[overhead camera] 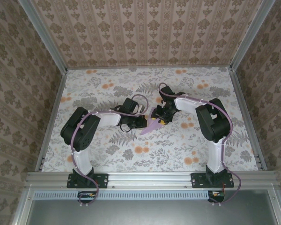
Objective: Fold a paper plane with a square sheet of paper (pick it up from the middle)
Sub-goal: Fourth fold the wing at the center of the table.
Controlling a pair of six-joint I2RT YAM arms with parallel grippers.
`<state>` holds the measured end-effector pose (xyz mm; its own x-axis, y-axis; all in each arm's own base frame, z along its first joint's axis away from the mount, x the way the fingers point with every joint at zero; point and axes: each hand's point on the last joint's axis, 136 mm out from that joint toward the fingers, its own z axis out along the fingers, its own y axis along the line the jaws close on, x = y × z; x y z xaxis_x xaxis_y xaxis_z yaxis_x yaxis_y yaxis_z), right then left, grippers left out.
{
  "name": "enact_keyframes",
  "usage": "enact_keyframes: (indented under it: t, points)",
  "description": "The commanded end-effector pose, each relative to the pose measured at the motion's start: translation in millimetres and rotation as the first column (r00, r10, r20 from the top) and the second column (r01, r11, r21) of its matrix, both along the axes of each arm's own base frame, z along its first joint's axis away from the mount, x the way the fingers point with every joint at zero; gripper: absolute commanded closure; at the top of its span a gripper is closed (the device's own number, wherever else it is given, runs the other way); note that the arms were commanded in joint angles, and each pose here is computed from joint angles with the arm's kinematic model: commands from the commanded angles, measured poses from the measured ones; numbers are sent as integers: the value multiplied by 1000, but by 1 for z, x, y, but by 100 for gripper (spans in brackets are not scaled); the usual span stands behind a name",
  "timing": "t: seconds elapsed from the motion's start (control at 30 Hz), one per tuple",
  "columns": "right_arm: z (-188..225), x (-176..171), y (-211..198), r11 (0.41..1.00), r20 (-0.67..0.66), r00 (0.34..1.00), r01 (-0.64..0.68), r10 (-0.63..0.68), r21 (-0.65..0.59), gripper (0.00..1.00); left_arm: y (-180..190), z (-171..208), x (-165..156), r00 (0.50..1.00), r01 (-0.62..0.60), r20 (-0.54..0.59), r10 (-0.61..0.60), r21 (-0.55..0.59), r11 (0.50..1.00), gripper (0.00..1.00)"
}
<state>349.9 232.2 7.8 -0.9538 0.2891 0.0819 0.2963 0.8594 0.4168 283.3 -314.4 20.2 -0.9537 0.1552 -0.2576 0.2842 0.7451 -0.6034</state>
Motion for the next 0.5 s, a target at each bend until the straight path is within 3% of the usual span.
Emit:
enact_keyframes:
  t: [0.0,0.13,0.47]
  points:
    - [-78,-55,-55,958,-198,979,-14,-45,-288,50,23,-35,-19,995,16,-97,-2,143,990,94]
    - [-53,-43,-42,975,-145,989,9,-42,-224,50,29,-42,-27,992,45,-123,-22,190,981,100]
    - [44,-8,-6,1000,85,996,0,-2,24,51,39,-58,-39,986,111,-152,-67,299,948,100]
